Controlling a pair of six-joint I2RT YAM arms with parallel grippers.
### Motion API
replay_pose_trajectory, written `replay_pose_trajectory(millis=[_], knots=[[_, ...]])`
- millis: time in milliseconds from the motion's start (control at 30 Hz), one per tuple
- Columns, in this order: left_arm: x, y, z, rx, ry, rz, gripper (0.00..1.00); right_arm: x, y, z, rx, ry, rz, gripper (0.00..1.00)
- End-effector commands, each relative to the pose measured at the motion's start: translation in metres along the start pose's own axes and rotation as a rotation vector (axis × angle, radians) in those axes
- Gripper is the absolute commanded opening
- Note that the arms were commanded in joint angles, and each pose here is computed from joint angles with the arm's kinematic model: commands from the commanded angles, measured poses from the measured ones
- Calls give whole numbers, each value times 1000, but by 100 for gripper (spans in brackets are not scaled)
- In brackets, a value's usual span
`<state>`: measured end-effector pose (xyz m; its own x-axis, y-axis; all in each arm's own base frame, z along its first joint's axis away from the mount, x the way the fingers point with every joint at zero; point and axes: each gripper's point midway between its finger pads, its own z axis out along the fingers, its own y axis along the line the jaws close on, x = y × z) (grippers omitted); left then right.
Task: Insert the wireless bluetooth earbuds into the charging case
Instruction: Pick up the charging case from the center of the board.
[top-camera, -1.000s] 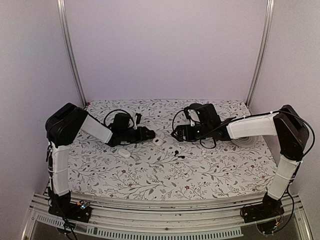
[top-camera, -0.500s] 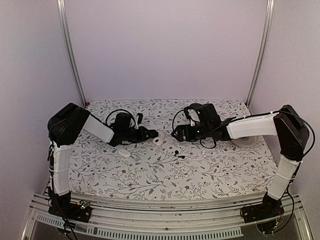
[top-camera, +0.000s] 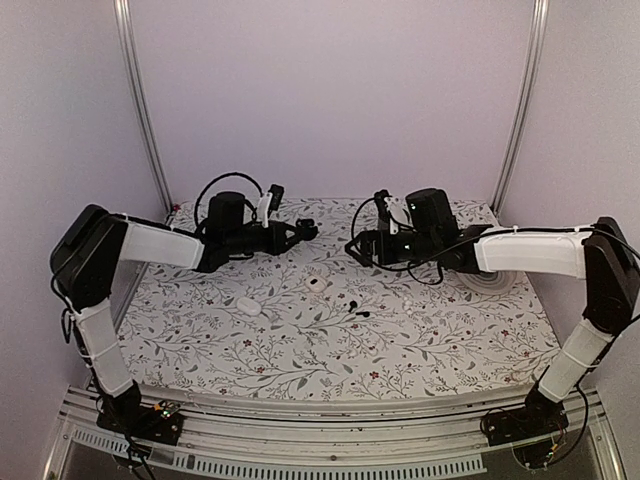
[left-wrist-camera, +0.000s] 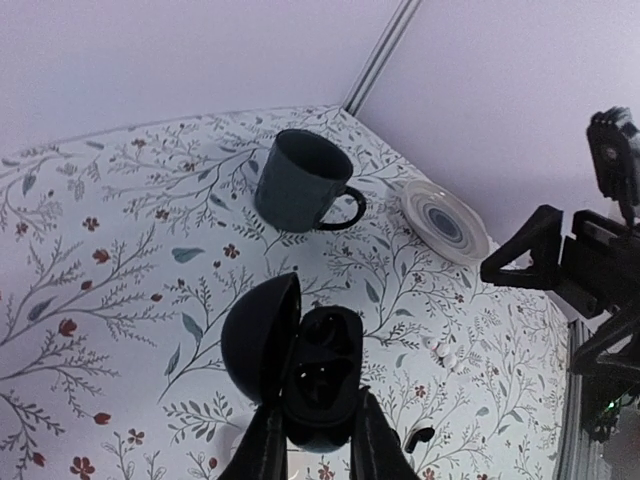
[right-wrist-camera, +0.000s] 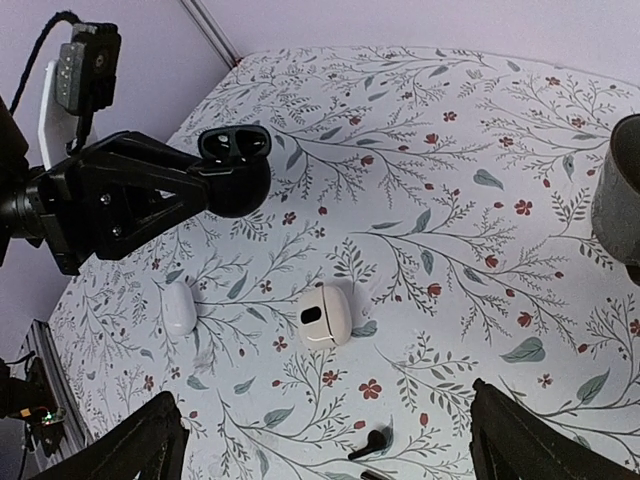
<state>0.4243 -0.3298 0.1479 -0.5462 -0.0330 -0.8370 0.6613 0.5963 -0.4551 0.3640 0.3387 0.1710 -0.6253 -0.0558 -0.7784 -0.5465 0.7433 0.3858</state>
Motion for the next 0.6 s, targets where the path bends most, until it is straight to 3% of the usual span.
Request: replay_pose_trajectory(millis=[0,300,567], knots=[[-9,-38,-21,60,-49,204,0,-16,30,-29,-109,-28,-28,100],[-6,-97,-45,93,-151,552,0,-32,78,-52,-337,-23,47,100],[0,-130,-65,173,-236,697,0,-22,77,-52,-333,20,44,99]])
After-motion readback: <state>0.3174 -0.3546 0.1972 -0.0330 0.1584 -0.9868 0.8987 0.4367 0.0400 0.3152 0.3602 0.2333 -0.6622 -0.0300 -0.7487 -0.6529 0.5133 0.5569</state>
